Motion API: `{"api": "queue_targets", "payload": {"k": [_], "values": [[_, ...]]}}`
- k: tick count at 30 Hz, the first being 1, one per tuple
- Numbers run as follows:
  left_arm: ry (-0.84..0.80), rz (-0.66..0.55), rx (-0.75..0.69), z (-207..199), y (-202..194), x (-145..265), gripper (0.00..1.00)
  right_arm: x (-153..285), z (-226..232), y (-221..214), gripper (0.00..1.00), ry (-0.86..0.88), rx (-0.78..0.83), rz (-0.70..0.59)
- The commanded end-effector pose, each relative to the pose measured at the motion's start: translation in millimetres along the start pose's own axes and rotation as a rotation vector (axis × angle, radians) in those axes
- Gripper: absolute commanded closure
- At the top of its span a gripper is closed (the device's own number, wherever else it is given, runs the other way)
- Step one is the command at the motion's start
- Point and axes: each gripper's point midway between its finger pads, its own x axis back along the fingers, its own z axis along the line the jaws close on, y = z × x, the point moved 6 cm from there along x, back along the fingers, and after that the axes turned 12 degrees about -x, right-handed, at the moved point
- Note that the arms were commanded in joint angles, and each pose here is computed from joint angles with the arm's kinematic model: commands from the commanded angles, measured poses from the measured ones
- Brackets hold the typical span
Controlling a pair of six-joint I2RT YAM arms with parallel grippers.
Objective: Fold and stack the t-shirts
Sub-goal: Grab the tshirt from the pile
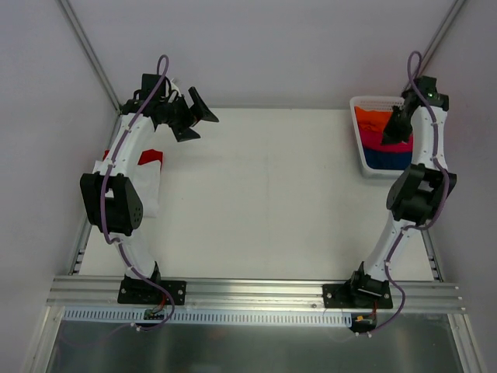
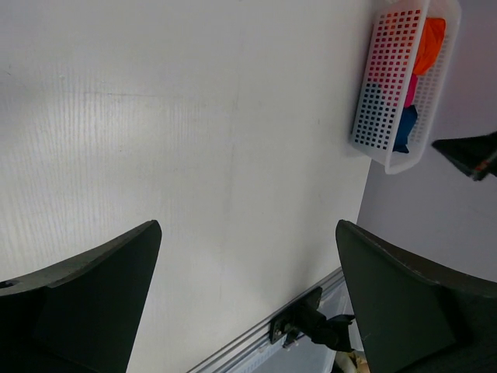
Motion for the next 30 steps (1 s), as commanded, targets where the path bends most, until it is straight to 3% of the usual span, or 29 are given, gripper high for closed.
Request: {"api": "queue_targets", "payload": {"k": [1,4,6,8,9,11,12,15,17,19,24,30], "values": [[0.0,-0.078,-0.063,-11.7,12.1,20.6,0.03,163.4,51.3,-1.2,1.0,0.392,0.024,-0.27],[-0.018,-0.036,-0.027,-8.5,6.0,10.8,0.04,210.5,61.7,-8.0,0.99,0.475,0.059,-0.355],[-0.015,-0.022,-0.021,-6.7,3.2,6.3,0.05,217.9,66.4,-16.9,1.0,0.538,0.05,-0.327],[-0.018,-0.017,-0.024,-7.0,2.2,4.8,0.05,215.4,61.8,-24.4,0.99,0.499,0.062,-0.325],[-0.019,-0.011,-0.027,-6.3,1.5,3.0,0.05,196.1,49.8,-26.3,0.96,0.382,0.07,-0.316],[-0.02,-0.009,-0.029,-5.0,1.8,2.0,0.05,178.4,39.9,-30.9,0.65,0.29,0.086,-0.288],[-0.024,-0.004,-0.03,-4.7,1.3,1.1,0.05,167.7,32.6,-31.5,0.57,0.229,0.081,-0.275],[-0.025,0.0,-0.039,-4.6,-0.7,1.3,0.04,135.7,25.7,-36.5,0.48,0.151,0.074,-0.205],[-0.021,-0.003,-0.047,-4.2,-1.6,2.6,0.03,120.0,25.2,-33.2,0.31,0.113,0.075,-0.188],[-0.021,0.001,-0.052,-3.7,-4.3,3.9,0.02,115.4,20.1,-23.2,0.24,0.044,0.072,-0.224],[-0.04,-0.001,-0.094,-6.8,-4.9,8.0,0.01,95.4,8.1,-2.4,0.21,-0.133,0.063,-0.28],[-0.072,-0.017,-0.13,-15.6,-0.2,14.7,0.01,57.0,-2.5,9.4,0.2,-0.292,0.097,-0.251]]}}
